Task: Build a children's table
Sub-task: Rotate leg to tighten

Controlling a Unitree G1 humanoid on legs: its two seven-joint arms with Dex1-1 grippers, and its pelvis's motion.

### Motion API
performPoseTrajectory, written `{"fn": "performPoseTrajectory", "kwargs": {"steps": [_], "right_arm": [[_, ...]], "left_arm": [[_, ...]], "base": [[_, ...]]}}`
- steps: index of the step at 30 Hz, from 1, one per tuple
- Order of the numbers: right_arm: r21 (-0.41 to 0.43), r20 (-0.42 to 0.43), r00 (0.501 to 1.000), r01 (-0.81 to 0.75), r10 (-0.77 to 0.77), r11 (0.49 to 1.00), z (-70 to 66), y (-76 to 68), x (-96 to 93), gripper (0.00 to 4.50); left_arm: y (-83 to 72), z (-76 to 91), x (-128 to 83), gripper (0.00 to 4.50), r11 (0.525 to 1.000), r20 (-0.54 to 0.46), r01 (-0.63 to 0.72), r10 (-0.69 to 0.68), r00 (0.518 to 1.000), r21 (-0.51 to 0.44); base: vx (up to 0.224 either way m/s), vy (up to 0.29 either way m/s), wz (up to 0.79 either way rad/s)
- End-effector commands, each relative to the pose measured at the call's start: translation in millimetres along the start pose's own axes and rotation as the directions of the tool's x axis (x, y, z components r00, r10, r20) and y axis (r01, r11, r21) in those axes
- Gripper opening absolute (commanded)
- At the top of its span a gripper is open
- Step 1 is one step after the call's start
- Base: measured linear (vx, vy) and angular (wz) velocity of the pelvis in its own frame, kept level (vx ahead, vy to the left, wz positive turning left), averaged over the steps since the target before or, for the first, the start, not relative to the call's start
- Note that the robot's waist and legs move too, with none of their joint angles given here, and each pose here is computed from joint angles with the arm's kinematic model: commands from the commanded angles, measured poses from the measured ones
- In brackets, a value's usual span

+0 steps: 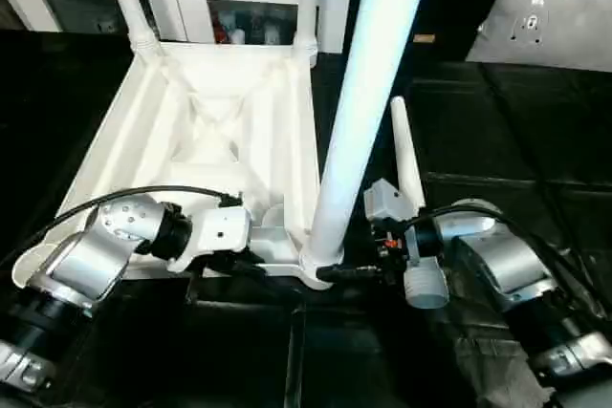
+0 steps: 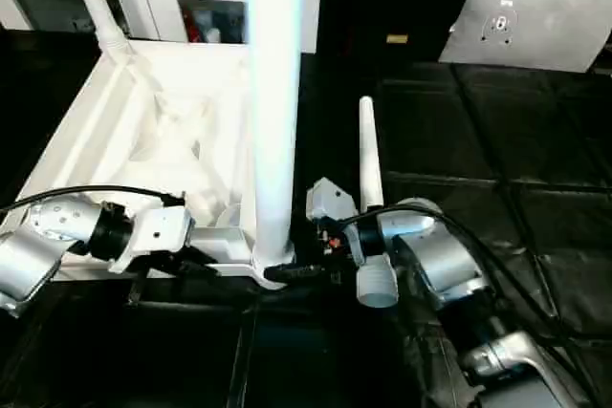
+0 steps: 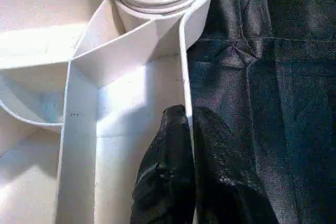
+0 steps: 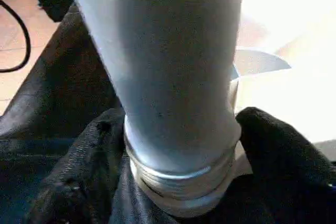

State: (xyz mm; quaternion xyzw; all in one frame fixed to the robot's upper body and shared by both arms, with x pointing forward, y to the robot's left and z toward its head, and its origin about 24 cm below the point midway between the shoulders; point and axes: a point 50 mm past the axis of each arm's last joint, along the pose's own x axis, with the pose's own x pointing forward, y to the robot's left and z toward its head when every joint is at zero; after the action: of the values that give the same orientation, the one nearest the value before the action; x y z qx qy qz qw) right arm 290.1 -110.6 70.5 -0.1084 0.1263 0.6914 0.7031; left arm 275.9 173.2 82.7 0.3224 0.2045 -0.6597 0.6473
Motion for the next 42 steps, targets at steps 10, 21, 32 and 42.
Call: {"fn": "performPoseTrajectory", "kwargs": {"steps": [10,21,32,42], "right_arm": [[-0.015,-0.003,0.999,-0.042,0.042,0.999,-0.3,0.7,1.4,2.75],[0.234,0.058,0.969,0.219,-0.238,0.947,-20.3,25.2,18.7,2.73],[0.422,-0.014,0.767,0.586,-0.641,0.692,-9.6,15.4,58.5,2.72],[0.426,-0.052,0.731,0.633,-0.68,0.647,-10.5,8.7,55.9,2.72]], "left_arm": [[-11.7,-6.0,12.4,0.0,0.99,-0.06,0.136,-0.134,0.989,0.028],[-17.4,6.8,14.5,0.0,0.956,0.113,-0.149,0.182,0.977,-0.252],[-14.1,63.5,53.4,0.0,0.711,0.072,-0.5,0.606,0.792,-0.494],[-17.0,58.9,56.2,0.0,0.692,-0.029,-0.549,0.609,0.792,-0.468]], "base": [[0.0,0.0,0.0],[0.0,0.0,0.0],[0.0,0.0,0.0],[0.0,0.0,0.0]]}}
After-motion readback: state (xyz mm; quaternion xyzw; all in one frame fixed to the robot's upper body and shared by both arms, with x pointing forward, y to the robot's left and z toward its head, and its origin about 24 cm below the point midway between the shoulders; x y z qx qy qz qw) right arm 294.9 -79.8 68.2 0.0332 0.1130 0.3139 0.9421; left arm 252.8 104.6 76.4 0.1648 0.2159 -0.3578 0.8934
